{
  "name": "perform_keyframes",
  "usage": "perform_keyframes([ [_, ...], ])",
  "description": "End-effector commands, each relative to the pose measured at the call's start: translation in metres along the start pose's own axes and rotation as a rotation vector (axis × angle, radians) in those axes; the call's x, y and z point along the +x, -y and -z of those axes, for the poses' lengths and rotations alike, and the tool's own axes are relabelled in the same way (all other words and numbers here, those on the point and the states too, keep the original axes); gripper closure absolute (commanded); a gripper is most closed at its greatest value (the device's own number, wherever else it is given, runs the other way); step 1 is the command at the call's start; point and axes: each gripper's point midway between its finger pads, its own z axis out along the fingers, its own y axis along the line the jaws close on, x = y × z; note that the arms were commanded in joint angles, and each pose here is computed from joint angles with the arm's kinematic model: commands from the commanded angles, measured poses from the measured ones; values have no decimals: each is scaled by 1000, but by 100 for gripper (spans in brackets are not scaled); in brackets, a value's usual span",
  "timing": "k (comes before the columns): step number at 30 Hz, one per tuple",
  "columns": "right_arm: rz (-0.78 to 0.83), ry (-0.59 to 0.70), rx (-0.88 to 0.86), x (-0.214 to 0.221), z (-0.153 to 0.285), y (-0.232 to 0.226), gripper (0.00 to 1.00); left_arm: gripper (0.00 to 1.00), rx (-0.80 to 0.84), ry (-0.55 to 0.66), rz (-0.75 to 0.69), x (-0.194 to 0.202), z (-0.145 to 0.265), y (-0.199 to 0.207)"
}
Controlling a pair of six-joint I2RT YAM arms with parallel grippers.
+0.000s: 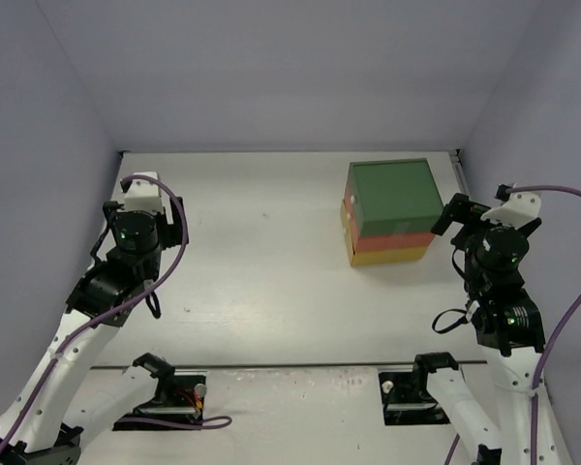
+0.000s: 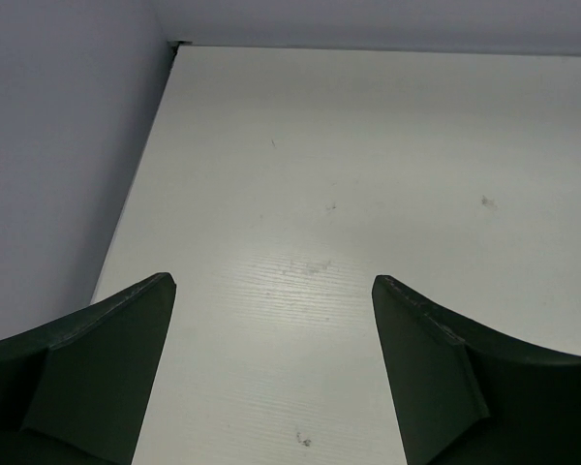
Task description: Sort the tools into containers
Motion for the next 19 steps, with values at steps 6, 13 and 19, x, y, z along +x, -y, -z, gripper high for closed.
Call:
perform_keyframes([
  [6, -2, 88, -58, -26, 6, -13, 0, 20, -24, 63, 96, -22, 7, -6],
  [13, 6, 85, -76, -26, 7, -19, 0, 20, -58, 71, 81, -19, 21, -22],
  [19, 35, 80, -98, -24, 5, -25, 0, 20, -51, 70, 112, -13, 26, -24],
])
